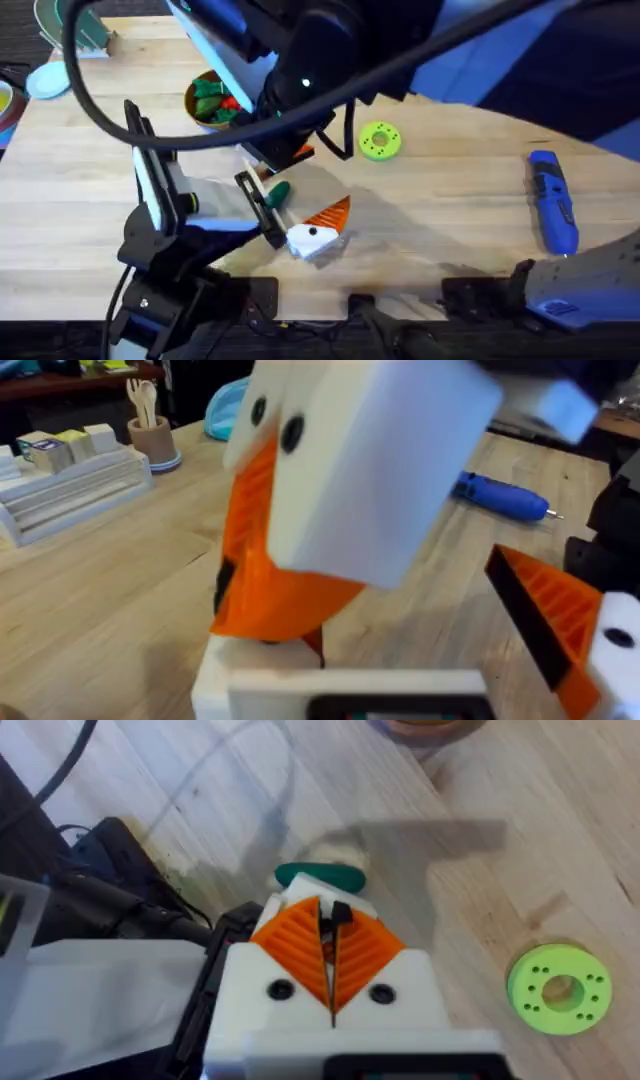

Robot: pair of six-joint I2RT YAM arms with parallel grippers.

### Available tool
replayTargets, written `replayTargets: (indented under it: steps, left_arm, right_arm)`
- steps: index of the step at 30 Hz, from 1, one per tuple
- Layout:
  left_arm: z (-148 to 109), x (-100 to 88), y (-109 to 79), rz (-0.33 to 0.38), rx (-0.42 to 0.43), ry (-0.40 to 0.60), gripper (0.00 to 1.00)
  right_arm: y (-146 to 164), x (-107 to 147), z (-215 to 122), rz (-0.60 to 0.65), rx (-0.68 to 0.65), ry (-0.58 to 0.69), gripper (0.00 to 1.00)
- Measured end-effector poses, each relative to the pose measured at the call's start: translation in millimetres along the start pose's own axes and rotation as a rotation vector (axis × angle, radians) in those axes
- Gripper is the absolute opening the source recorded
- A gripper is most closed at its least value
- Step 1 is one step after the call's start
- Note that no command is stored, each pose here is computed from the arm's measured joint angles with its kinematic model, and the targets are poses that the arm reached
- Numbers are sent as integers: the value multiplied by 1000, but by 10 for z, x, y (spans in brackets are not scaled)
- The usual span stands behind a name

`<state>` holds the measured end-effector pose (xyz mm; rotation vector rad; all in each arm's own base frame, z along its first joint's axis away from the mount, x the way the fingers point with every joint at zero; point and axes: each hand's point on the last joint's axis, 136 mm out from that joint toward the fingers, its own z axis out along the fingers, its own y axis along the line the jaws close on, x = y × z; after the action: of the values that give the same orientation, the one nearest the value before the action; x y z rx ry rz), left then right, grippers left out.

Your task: Pick up the gripper from the table and insert it into the empty holder that is missing its gripper. Then pick up a screw, insert it into the mounting hole, and use the screwdriver to tighten it. Finally, clean up the table by picking up the vegetable and placing it into the bucket.

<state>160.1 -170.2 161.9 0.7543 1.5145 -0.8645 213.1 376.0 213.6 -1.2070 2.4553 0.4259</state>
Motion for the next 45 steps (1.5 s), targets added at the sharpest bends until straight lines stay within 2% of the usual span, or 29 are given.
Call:
replayTargets:
  steps: [4, 8, 10, 12, 13, 15, 16, 24, 27, 32, 39, 45]
  left_arm:
    - [0, 0, 0, 0, 0, 0, 991]
    - [0, 0, -6, 1, 3, 0, 991]
    - [0, 0, -7, 1, 4, 0, 991]
    - [0, 0, -5, 0, 3, 0, 991]
    - [0, 0, -3, 0, 2, 0, 991]
    - [0, 0, 2, -1, -1, 0, 991]
    - [0, 0, 1, -2, -1, 0, 991]
    - [0, 0, -9, 1, 5, 0, 991]
    - [0, 1, -11, 1, 6, 0, 991]
    - [0, 0, -12, 1, 7, 0, 991]
    - [0, 1, -13, 1, 7, 0, 991]
    - [0, 1, -13, 1, 7, 0, 991]
  right_arm:
    - [0, 2, 0, 0, 0, 1, 21]
    - [4, 5, 0, -2, 0, 2, 189]
    - [4, 5, 0, -1, 0, 2, 360]
    - [-46, -5, -4, 0, 22, -2, 628]
    - [-86, -11, -9, 4, 34, -4, 723]
    - [-144, -15, -15, 11, 50, -5, 850]
    - [-161, -16, -20, 10, 55, -5, 877]
    - [-198, 4, -162, 24, 50, 1, 899]
    - [-321, 39, -410, 56, 54, -20, 902]
    - [-690, 89, -1037, 142, 99, -126, 903]
    - [-1017, 445, -1714, 247, 167, -193, 906]
    - [-1055, 806, -1892, 281, 191, -242, 906]
